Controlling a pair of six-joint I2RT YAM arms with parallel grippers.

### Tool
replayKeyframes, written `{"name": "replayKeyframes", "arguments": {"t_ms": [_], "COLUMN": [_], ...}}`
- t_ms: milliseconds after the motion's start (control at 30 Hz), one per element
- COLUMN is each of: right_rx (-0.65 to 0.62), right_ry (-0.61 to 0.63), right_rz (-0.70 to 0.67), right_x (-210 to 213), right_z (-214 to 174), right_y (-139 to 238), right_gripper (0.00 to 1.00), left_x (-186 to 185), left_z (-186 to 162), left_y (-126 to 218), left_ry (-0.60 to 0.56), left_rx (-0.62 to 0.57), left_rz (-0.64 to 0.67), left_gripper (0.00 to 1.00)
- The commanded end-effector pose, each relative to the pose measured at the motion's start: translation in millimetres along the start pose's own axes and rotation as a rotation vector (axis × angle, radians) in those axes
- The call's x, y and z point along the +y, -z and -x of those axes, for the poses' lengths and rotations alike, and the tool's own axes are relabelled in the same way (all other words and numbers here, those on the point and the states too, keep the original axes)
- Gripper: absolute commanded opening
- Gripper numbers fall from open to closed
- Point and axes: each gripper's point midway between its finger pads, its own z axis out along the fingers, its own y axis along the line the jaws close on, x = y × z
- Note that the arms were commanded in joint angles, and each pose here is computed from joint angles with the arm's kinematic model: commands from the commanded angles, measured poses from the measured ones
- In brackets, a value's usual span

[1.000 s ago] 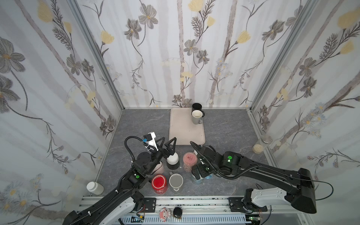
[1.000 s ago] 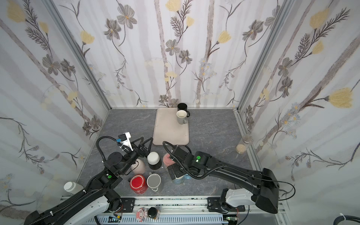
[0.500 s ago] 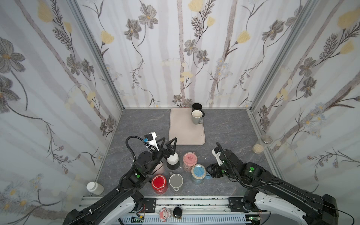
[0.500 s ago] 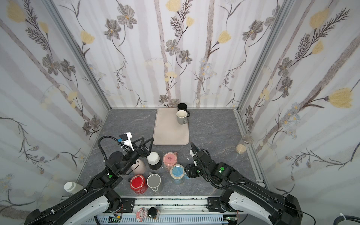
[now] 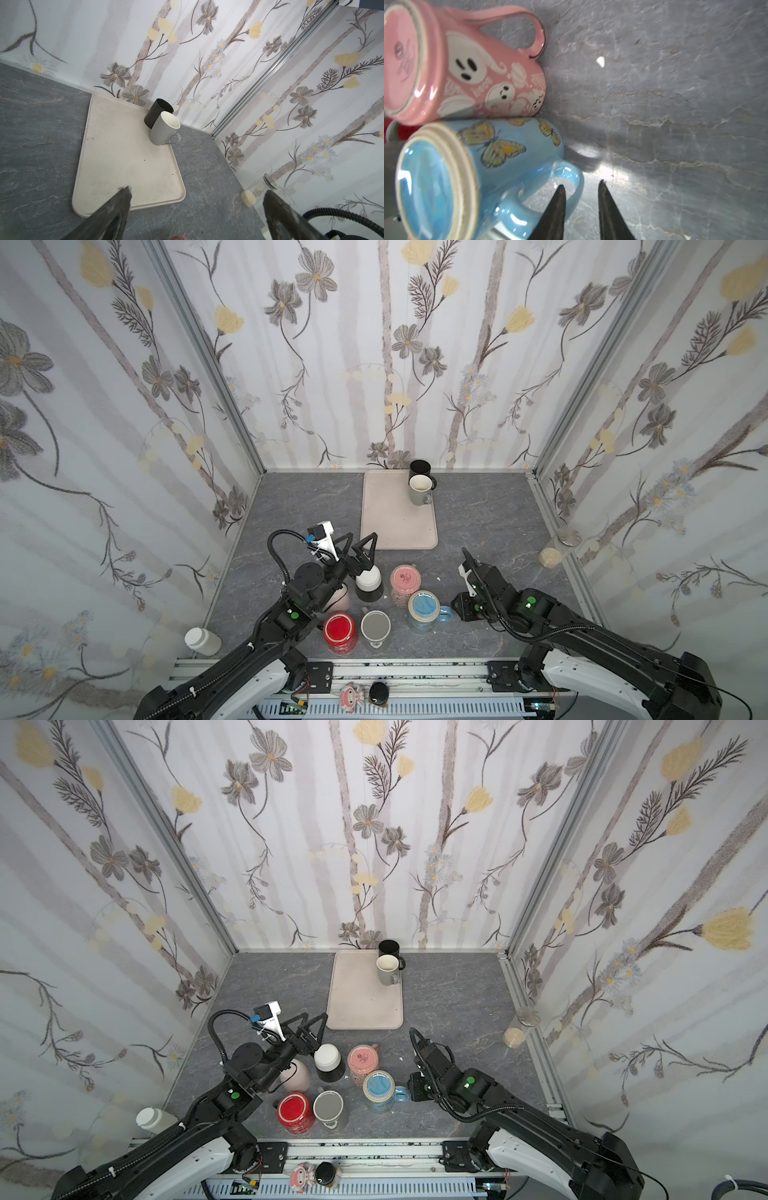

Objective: Turn the mug right side up
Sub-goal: 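Lower the right gripper and close it on the blue mug's base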

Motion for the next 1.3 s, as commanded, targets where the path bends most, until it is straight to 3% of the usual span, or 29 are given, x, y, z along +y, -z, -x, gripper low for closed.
{"name": "replayKeyframes", "arguments": {"t_ms": [0, 267, 500, 600, 800, 1267], "right_rx": [0.059, 0.128, -0.022, -0.006, 0.085, 0.131], "right_ry": [0.004, 0.08, 0.237, 0.314, 0.438, 0.512], "right_rz": [0.005, -0.02, -0.092, -0.002, -0.029, -0.088], "right_x": [7.2, 27.7, 44.9, 73.3, 76.9, 72.6], "right_z": [-20.1, -45.4, -22.3, -26.7, -43.0, -35.9], "right_y": [-1.9, 1.9, 41.0, 37.5, 16.2, -13.8], "right_gripper": [0.28, 0.29, 0.56, 0.64, 0.6, 0.44], "left_x": [-5.4, -4.2, -1.0, -0.3, -3.9, -4.2], "left_z": [6.6, 4.8, 8.6, 8.6, 10.9, 11.4], "left_y": [-1.3, -2.1, 2.5, 2.8, 1.8, 2.9], "left_ry": [0.008, 0.006, -0.008, -0.009, -0.021, -0.016], "left_rx": [-0.024, -0.017, -0.035, -0.037, -0.029, -0.027], "left_rz": [-0.02, -0.017, 0.001, 0.003, -0.001, 0.001], "left_gripper": [1.0, 1.0, 1.0, 1.0, 1.0, 1.0]}}
